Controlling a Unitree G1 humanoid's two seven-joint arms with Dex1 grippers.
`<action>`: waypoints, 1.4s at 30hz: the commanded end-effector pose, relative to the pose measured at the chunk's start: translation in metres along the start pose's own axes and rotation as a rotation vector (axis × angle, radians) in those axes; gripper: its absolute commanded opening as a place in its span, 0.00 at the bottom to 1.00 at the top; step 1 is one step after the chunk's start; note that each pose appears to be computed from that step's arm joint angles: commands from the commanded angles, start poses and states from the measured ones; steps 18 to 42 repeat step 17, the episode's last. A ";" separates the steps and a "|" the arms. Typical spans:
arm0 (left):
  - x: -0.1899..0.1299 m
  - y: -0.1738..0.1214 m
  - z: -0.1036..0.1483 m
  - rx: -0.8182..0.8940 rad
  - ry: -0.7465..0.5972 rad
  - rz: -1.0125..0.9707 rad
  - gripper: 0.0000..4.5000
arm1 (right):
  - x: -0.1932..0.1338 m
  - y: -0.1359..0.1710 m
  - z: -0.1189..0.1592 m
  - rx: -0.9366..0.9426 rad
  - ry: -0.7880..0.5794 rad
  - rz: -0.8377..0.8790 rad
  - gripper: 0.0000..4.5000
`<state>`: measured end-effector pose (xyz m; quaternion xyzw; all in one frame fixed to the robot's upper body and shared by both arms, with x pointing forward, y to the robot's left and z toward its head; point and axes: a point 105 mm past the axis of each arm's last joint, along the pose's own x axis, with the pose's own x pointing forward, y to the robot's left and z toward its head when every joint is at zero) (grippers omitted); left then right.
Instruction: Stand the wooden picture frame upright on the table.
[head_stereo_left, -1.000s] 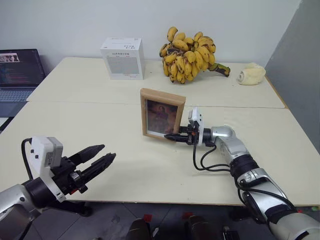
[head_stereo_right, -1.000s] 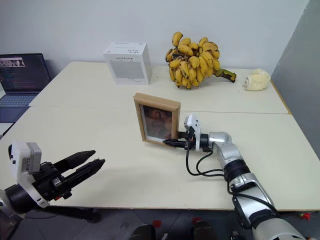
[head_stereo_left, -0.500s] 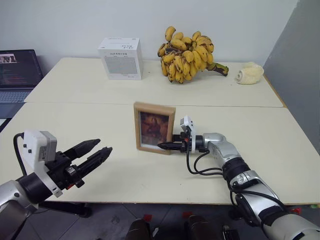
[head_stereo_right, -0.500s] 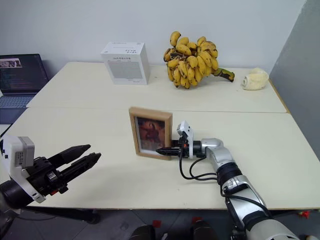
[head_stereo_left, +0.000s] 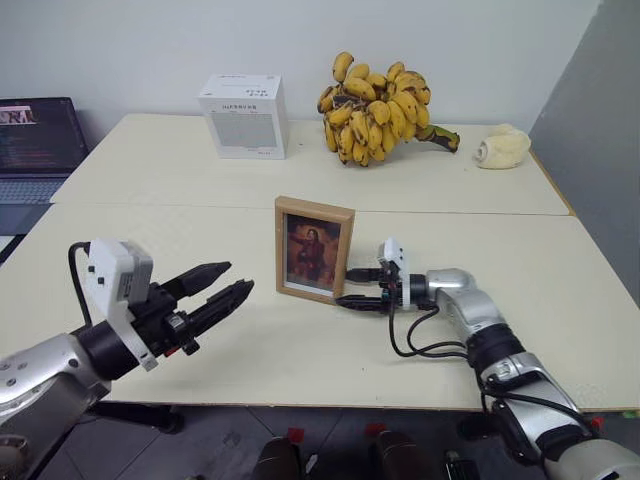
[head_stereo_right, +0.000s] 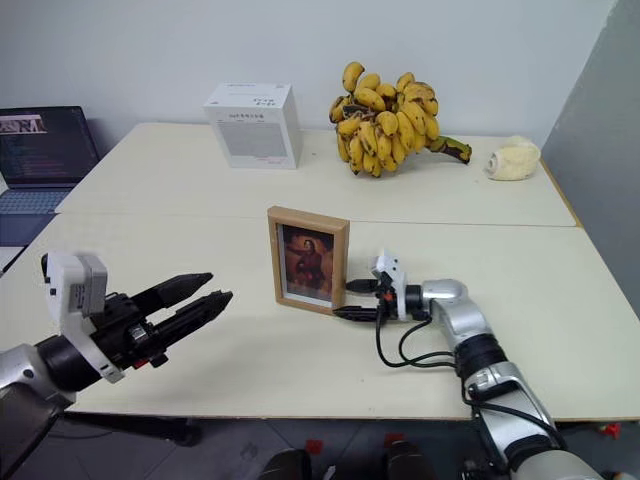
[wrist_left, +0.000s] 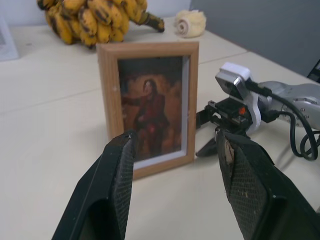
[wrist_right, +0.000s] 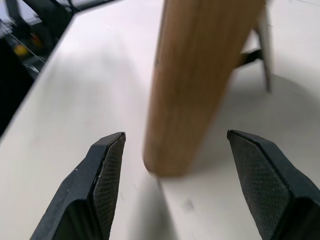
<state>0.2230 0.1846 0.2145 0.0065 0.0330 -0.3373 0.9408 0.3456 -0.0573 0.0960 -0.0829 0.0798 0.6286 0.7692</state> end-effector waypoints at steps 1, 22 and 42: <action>0.007 0.001 0.000 0.014 0.005 -0.035 0.59 | -0.025 0.006 0.022 -0.124 0.010 -0.019 0.76; 0.015 0.016 -0.001 0.074 0.048 -0.011 0.59 | -0.059 0.040 0.101 -0.093 -0.162 -0.172 0.76; 0.015 0.016 -0.001 0.074 0.048 -0.011 0.59 | -0.059 0.040 0.101 -0.093 -0.162 -0.172 0.76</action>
